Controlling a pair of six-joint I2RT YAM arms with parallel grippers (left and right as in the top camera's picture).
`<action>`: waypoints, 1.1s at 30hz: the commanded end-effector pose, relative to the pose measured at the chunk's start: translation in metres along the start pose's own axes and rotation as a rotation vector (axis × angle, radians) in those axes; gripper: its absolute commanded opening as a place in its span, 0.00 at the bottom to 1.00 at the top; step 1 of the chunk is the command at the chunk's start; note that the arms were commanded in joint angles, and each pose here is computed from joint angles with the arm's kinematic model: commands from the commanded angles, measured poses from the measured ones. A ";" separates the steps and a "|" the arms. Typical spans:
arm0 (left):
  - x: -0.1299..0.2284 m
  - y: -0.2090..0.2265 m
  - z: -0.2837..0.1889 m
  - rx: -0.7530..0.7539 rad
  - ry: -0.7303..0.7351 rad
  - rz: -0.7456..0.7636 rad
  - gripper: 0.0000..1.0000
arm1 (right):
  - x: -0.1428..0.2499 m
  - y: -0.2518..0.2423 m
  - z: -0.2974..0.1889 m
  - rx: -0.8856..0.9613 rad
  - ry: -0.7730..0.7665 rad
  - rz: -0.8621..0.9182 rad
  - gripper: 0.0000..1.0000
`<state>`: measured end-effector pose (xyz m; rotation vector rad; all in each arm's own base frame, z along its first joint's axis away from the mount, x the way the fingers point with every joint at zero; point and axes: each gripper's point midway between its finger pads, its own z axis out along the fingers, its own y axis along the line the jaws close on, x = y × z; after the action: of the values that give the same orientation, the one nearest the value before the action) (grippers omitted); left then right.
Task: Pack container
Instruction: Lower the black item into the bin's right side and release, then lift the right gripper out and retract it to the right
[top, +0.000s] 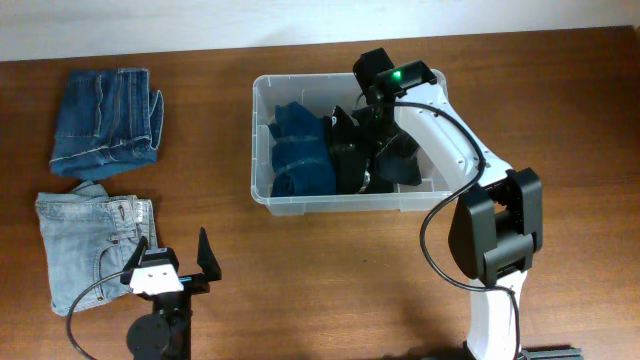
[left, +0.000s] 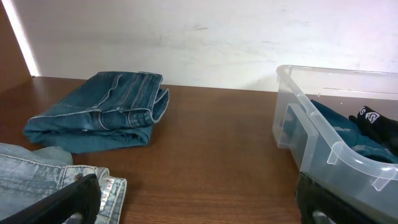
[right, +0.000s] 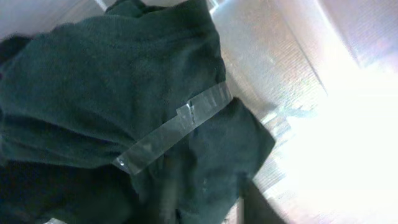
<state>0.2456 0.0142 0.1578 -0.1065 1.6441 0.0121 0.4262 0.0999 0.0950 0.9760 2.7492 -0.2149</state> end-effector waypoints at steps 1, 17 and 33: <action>0.001 0.000 0.000 0.003 0.001 0.008 0.99 | 0.005 0.009 0.002 -0.032 0.018 -0.045 0.09; 0.001 0.000 0.000 0.003 0.001 0.008 0.99 | 0.028 0.030 0.034 -0.147 0.088 -0.195 0.11; 0.001 0.000 0.000 0.003 0.001 0.008 0.99 | -0.024 0.031 -0.126 -0.334 -0.120 -0.400 0.79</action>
<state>0.2456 0.0142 0.1578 -0.1068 1.6441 0.0118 0.4461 0.1356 0.1471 0.4616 2.8319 0.0643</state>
